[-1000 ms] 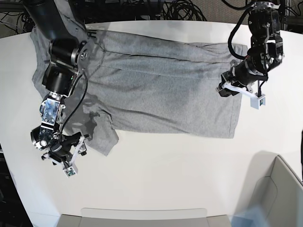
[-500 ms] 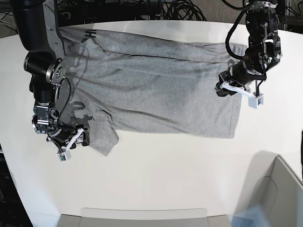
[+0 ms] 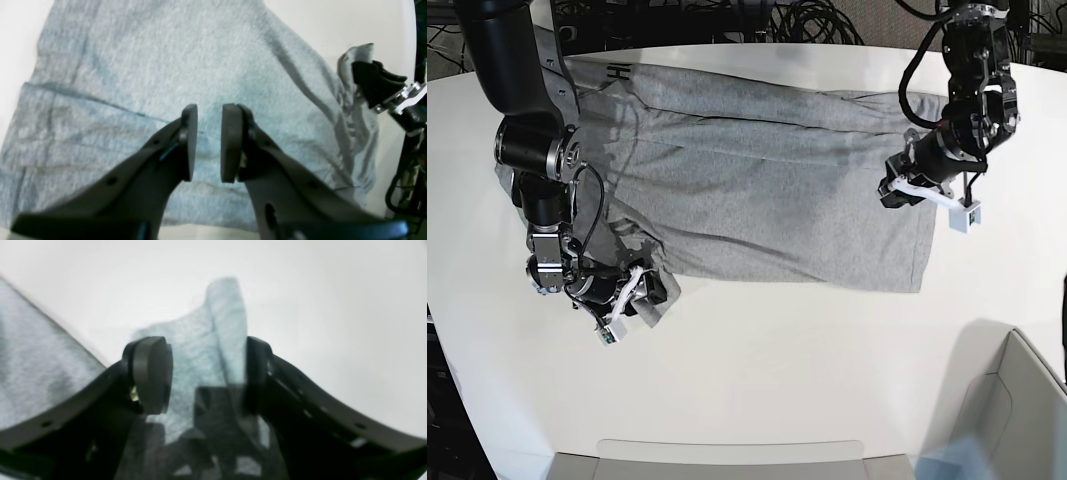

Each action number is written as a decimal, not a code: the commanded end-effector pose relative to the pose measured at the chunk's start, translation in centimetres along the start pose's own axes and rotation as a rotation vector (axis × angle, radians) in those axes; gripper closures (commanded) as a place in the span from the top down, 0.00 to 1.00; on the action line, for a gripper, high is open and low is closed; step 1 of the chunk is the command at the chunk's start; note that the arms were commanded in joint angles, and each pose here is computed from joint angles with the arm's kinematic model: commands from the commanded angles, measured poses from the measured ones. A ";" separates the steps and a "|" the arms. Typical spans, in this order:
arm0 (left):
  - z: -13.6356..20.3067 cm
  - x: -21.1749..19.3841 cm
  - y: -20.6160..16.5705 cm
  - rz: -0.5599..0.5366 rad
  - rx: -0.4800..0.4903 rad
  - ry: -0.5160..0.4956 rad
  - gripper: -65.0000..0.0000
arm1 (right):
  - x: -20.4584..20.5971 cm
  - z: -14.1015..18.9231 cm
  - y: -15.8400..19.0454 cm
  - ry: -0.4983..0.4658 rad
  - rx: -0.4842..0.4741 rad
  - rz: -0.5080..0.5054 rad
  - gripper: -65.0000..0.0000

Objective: Fold the T-shirt properly
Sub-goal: 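Move both grippers to the hem corners of the shirt, then grasp the hem corners and fold them over toward the collar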

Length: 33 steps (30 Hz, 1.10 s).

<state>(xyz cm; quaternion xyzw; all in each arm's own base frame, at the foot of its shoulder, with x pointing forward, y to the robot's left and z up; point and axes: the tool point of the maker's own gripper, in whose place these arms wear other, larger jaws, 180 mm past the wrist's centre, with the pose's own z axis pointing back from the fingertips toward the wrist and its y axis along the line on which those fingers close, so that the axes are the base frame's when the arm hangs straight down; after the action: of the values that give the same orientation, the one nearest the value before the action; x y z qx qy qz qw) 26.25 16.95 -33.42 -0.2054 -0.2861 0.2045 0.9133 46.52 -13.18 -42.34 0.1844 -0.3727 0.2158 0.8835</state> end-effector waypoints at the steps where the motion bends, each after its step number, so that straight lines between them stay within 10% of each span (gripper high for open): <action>1: 0.2 2.0 -0.5 -0.013 -0.012 -0.051 0.22 | -2.5 0.4 -0.1 0.124 0.010 0.033 0.53; 8: -1.5 9.9 -0.4 -0.043 -0.007 -0.129 0.36 | -3.0 1.1 -1.2 0.133 -0.009 0.030 0.53; 21: -8.7 16.2 5.6 -0.631 0.163 -0.031 0.43 | -3.0 1.2 -1.3 0.134 -0.012 0.030 0.53; 33: -11.9 14.8 8.2 -0.604 0.078 -0.013 0.43 | -3.1 1.2 -1.3 0.135 -0.012 0.029 0.53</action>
<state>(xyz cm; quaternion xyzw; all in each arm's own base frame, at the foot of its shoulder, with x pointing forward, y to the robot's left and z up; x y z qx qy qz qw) 40.86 27.76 -41.94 -0.0734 -0.3013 -0.0633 0.9486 46.33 -14.58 -42.42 0.1800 -0.3737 0.2062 0.8863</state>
